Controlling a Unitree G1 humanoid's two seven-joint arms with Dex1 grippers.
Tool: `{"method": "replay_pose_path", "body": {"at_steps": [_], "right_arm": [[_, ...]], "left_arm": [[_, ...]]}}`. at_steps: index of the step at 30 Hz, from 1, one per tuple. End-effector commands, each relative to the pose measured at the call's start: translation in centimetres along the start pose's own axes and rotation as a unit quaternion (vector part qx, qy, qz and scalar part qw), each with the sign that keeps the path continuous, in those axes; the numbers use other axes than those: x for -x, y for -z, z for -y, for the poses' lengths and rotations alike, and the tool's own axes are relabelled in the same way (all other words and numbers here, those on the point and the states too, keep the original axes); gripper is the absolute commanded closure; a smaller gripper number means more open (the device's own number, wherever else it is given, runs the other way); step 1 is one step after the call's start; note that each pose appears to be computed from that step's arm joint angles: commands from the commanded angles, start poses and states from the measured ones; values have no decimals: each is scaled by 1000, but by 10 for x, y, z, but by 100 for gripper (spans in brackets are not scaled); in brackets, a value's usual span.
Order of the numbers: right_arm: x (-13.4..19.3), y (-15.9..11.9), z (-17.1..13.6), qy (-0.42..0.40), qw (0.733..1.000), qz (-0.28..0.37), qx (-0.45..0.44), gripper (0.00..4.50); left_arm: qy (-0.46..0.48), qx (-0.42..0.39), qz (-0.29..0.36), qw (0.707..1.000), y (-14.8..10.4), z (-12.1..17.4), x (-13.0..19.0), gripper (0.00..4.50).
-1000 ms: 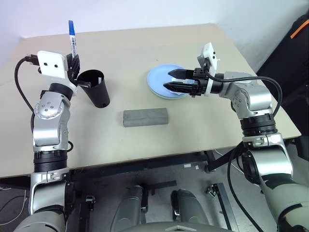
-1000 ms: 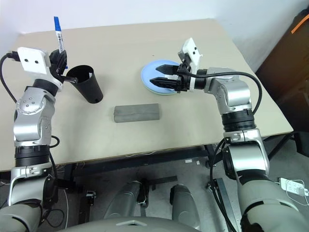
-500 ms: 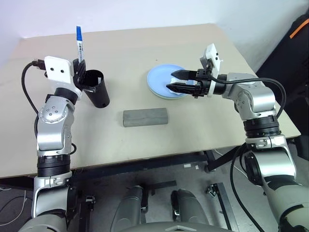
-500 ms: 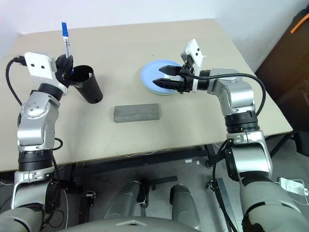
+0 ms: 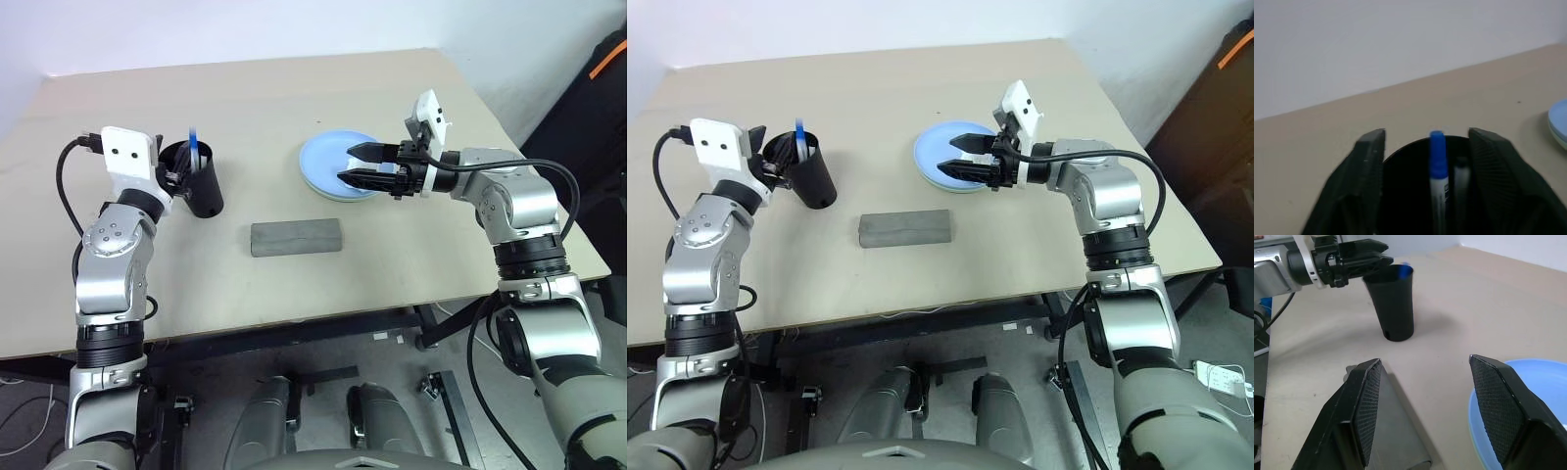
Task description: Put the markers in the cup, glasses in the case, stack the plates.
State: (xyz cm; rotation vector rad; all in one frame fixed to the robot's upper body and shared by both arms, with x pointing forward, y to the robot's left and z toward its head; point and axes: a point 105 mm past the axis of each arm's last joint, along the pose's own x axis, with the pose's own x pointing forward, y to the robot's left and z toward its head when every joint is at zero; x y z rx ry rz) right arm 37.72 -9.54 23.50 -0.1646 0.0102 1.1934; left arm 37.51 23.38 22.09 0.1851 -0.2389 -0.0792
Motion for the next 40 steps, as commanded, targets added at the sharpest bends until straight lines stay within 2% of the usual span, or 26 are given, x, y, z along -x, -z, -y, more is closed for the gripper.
{"method": "replay_pose_path", "body": {"at_steps": [1,3,9,14,17,22,24,28,40], "right_arm": [[0,-12,-1,-3,1000,10,26,147],[-1,-12,-1,-3,1000,10,27,147],[1,-12,0,-4,1000,11,26,147],[7,-10,1,-2,1000,13,23,147],[14,-7,2,9,1000,12,13,147],[32,2,4,28,1000,2,-12,147],[37,3,3,33,999,4,-23,114],[44,5,-3,29,999,6,-33,1],[57,7,6,83,996,2,-26,1]], "left_arm": [[0,-5,35,999,-20,-1,3,58],[-2,-2,38,999,-22,-1,4,2],[19,-3,40,999,-38,-4,15,2],[109,24,34,993,-60,-5,46,2],[144,52,6,988,-54,-9,68,2],[177,41,-39,983,-30,-12,92,2],[179,43,-43,982,-24,-15,96,0],[185,41,-60,980,-10,-16,99,0],[235,46,-79,968,17,0,98,0]]}}
